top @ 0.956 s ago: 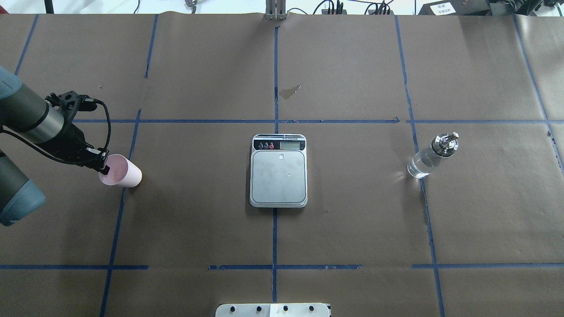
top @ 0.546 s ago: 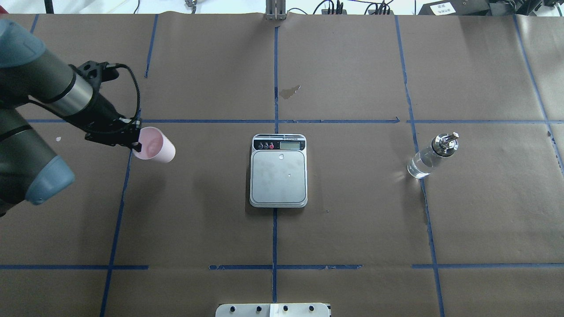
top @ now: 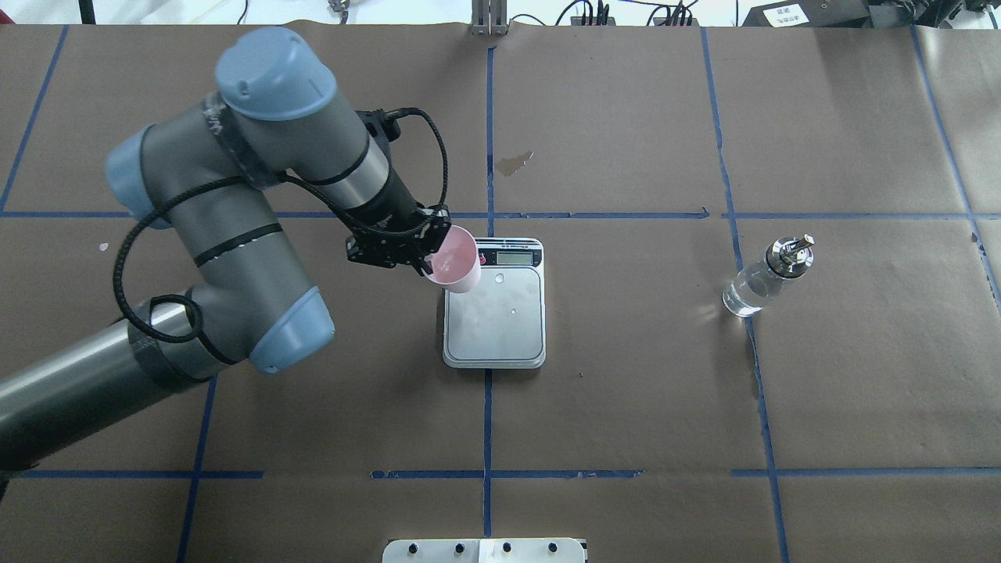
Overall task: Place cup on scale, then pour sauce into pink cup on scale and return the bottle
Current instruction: 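Carry the pink cup with the left gripper onto the scale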
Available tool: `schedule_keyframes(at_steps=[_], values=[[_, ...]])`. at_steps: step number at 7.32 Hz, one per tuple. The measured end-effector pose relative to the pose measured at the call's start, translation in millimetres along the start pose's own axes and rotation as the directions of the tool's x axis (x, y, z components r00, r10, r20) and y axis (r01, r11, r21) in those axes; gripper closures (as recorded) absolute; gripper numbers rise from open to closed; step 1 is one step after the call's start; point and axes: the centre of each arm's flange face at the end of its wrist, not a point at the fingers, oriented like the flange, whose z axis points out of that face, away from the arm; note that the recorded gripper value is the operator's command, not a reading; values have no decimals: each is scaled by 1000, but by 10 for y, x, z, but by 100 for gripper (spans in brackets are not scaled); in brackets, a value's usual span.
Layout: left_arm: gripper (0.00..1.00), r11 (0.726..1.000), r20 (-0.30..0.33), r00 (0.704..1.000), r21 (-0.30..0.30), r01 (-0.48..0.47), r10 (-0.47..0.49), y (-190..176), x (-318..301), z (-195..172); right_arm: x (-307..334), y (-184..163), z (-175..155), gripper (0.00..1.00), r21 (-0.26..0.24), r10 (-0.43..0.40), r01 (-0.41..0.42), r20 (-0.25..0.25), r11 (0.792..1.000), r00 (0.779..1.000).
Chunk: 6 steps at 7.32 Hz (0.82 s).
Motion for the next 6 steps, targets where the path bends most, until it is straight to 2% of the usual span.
schedule_keyframes(at_steps=[3,6], values=[[100,1000,35,999,5,-1,1,230,165,406,-129,-46,-4,0,4,-18,18,40,1000,999],[99,1000,36,999,21,-8,7,237,217,455,-174,-22,3,0,6,-19,19,85,1000,996]])
